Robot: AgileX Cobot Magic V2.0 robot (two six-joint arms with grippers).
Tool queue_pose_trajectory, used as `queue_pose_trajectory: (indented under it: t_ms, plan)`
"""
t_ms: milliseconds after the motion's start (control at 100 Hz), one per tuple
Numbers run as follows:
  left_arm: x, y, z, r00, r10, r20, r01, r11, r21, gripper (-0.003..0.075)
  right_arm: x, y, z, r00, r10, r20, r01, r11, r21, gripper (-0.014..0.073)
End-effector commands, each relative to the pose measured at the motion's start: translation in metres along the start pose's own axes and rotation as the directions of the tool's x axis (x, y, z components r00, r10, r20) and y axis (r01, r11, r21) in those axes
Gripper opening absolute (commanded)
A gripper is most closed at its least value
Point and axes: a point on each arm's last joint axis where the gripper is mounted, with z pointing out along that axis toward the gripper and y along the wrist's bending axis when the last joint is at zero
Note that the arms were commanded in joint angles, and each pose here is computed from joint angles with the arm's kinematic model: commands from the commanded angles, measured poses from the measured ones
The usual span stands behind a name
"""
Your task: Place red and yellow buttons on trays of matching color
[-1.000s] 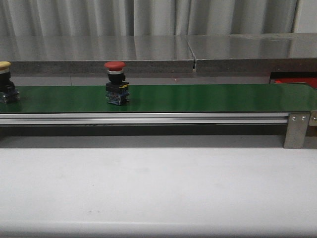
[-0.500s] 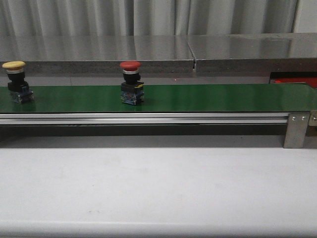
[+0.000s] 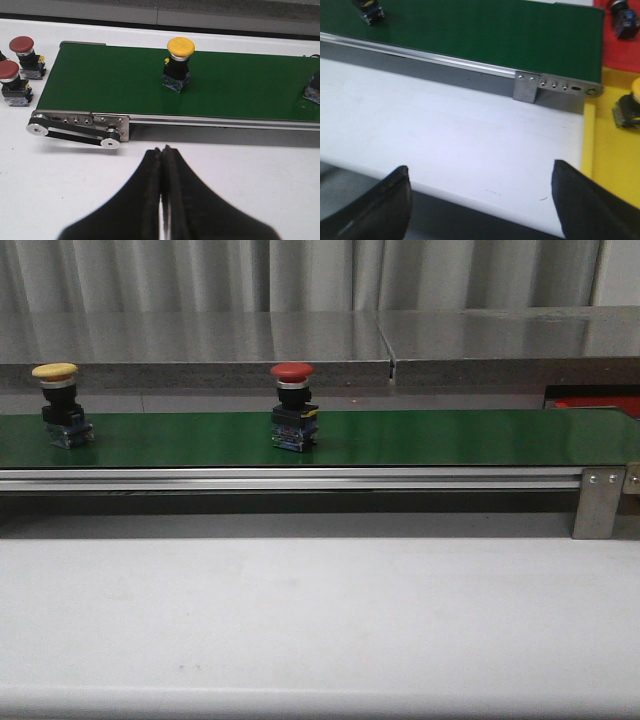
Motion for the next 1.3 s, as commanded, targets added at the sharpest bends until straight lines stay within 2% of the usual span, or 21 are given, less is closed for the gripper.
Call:
queue_pose_trajectory:
  t_ms: [0,270,480,820,970,1290]
  plan:
    - [-0.015,0.000,-0.005,0.995,-0.011,0.104,0.011,1.000,-0.005,-0.0019,-0.032,-0.003,0.012,1.000,0.010,0.030,-0.008,0.998,-0.057,0.0581]
    - [-0.015,0.000,-0.005,0.995,-0.011,0.104,0.011,1.000,-0.005,-0.0019,-0.086,-0.011,0.082,0.990,-0.029,-0.137,0.004,0.984,-0.179,0.0581]
    - [-0.015,0.000,-0.005,0.995,-0.011,0.104,0.011,1.000,-0.005,-0.0019,-0.119,0.003,0.145,0.967,-0.152,-0.203,0.100,0.964,-0.247,0.0581]
    - [-0.015,0.000,-0.005,0.995,-0.011,0.104,0.011,1.000,-0.005,-0.0019,-0.159,0.040,0.218,0.929,-0.320,-0.188,0.249,0.914,-0.321,0.0581]
    - [-0.015,0.000,-0.005,0.995,-0.011,0.104,0.011,1.000,-0.005,-0.0019,-0.170,0.049,0.243,0.924,-0.339,-0.176,0.267,0.903,-0.338,0.0581]
    - [-0.015,0.000,-0.005,0.995,-0.011,0.104,0.011,1.000,-0.005,-0.0019,-0.183,0.050,0.275,0.921,-0.348,-0.175,0.271,0.896,-0.353,0.0581]
